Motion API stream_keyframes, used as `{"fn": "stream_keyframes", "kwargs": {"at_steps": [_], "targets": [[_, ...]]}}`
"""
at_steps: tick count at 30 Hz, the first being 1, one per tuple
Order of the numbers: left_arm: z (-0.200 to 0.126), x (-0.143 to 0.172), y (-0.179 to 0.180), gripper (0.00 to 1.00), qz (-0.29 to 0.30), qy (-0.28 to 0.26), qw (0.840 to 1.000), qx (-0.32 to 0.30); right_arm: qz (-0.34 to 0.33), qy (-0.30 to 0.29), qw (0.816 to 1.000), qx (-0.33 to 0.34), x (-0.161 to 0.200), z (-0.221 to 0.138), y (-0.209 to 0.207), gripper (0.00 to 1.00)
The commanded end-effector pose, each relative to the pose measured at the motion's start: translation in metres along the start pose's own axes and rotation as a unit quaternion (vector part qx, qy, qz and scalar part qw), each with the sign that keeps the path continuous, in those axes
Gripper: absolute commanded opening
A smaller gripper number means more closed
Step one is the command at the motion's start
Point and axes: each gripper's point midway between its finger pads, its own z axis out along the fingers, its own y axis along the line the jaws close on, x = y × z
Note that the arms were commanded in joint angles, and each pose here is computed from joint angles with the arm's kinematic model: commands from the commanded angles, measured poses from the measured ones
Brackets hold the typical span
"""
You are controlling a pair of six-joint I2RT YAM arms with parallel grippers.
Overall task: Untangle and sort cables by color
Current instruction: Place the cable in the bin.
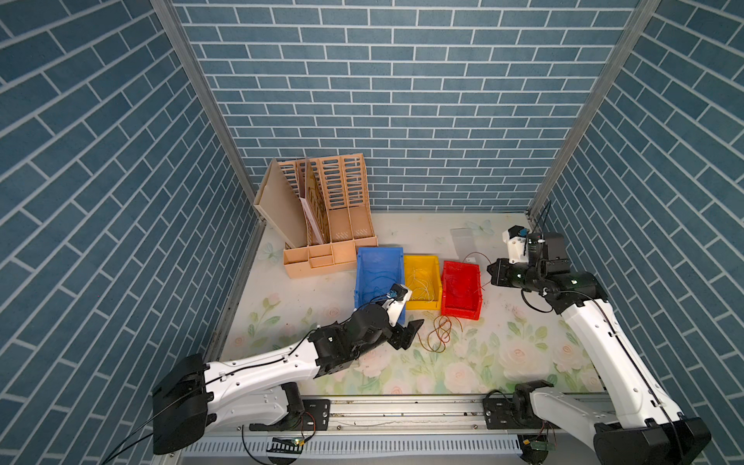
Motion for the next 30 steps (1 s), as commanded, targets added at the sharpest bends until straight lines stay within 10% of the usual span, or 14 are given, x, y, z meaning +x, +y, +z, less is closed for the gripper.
{"fn": "stream_keyframes", "kwargs": {"at_steps": [1,30], "targets": [[-0.001,0.001,0.002,0.81,-0.001,-0.002,1.0,-0.005,-0.02,0.011,1.0,0.019,0.005,0.002,-0.009,0.0],[-0.026,0.002,0.022,0.83,-0.016,-0.013,0.999,-0.045,0.034,0.075,0.993,-0.083,0.044,0.103,0.016,0.0]]}}
